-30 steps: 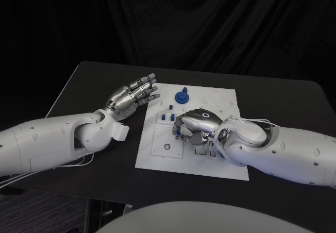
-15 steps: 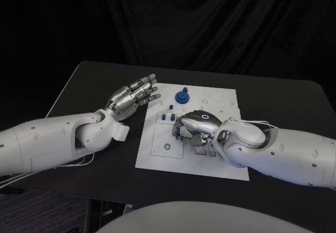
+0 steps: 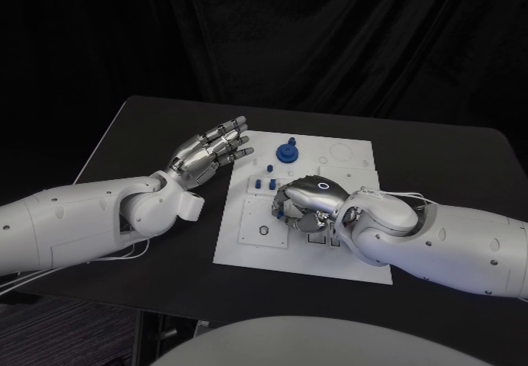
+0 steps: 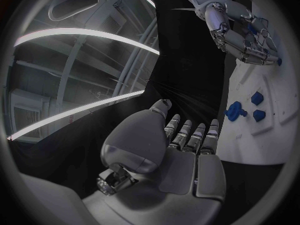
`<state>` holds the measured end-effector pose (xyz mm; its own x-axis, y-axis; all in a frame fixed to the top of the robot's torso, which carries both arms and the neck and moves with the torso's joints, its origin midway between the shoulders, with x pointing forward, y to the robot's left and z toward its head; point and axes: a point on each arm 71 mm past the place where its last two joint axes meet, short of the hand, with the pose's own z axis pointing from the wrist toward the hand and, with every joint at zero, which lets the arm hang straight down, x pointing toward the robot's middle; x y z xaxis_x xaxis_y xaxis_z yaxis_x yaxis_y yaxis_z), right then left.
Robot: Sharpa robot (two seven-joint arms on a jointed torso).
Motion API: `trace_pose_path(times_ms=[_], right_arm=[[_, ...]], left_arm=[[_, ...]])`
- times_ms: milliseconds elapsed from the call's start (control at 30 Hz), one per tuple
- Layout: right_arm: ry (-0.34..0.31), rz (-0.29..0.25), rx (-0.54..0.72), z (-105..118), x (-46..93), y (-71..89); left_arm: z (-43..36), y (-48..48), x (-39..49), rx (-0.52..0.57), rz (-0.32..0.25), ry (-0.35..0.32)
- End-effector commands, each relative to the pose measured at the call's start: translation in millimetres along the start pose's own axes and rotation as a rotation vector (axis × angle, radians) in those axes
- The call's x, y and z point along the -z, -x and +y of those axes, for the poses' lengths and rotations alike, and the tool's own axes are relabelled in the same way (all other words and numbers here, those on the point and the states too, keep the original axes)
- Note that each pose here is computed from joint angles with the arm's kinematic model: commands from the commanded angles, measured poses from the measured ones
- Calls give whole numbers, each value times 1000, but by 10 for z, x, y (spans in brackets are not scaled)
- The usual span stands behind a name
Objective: Assemble the parts on the task board
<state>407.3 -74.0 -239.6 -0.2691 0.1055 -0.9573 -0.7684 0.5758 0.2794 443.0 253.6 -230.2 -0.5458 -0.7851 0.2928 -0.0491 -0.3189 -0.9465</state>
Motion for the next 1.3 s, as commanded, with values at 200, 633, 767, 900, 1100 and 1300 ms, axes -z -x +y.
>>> trace_pose_path(times_ms=[200,633,767,900,1100,1300], right_arm=[[-9,6,-4,15,9,-20],[-45,38,-1,-33,-6,-49],[-56,50,1,-42,-9,-58],[-62,61,1,-46,-13,-68],[-66,83,3,-47,-17,-86],[-60,85,3,-46,-19,-89]], left_arm=[[-51,-7,-2,13,11,-90],[-37,-8,-3,15,13,-84],[-35,-8,-2,16,14,-82],[-31,-9,-1,17,15,-81],[-27,-6,1,18,14,-79],[-21,-5,1,19,15,-77]])
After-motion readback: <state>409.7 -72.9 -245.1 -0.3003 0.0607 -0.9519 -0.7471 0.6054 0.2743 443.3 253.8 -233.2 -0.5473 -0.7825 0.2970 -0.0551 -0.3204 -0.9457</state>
